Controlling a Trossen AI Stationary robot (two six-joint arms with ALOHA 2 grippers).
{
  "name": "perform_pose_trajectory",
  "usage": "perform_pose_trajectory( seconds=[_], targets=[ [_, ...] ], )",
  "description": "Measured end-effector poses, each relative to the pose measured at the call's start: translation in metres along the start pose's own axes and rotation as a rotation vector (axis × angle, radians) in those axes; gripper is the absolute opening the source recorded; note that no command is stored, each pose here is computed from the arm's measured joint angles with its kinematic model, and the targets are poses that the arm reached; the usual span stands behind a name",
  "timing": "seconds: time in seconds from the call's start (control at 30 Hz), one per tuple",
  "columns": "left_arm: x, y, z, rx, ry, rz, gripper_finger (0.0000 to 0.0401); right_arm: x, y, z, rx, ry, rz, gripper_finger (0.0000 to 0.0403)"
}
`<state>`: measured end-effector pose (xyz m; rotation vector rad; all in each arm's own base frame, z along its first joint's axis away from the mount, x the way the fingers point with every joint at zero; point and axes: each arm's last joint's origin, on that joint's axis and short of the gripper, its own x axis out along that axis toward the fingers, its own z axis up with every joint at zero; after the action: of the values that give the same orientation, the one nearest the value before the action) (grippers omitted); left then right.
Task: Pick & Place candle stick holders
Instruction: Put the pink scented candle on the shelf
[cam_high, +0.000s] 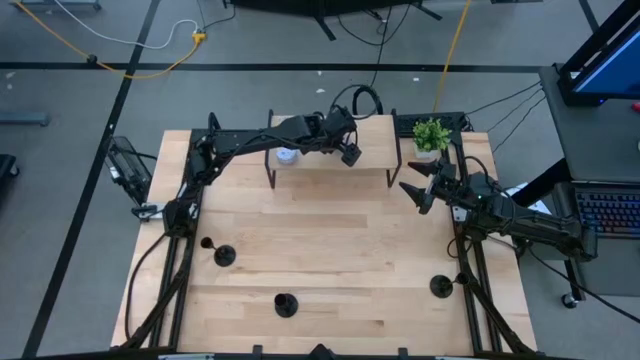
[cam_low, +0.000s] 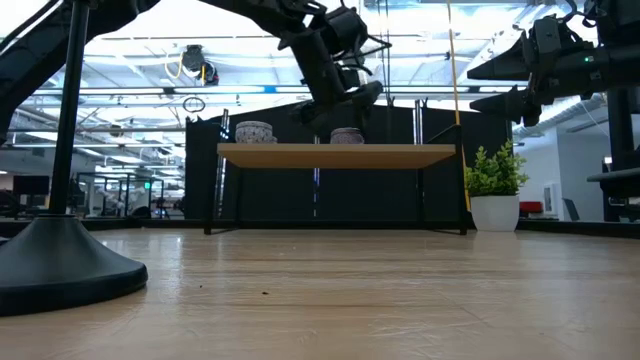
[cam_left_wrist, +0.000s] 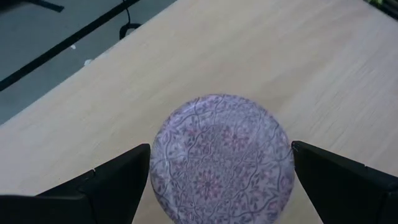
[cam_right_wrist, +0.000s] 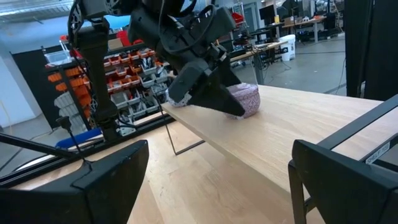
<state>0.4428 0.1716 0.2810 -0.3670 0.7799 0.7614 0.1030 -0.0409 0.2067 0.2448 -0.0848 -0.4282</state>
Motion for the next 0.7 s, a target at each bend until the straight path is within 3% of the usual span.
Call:
perform_pose_trajectory(
  seconds=[0.7],
  targets=[
    [0.0073, 0.0034, -0.0076, -0.027, 0.045, 0.086, 0.0392, 0.0, 0.0, -0.0001, -0.003, 0.001, 0.0, 0.0389]
  ],
)
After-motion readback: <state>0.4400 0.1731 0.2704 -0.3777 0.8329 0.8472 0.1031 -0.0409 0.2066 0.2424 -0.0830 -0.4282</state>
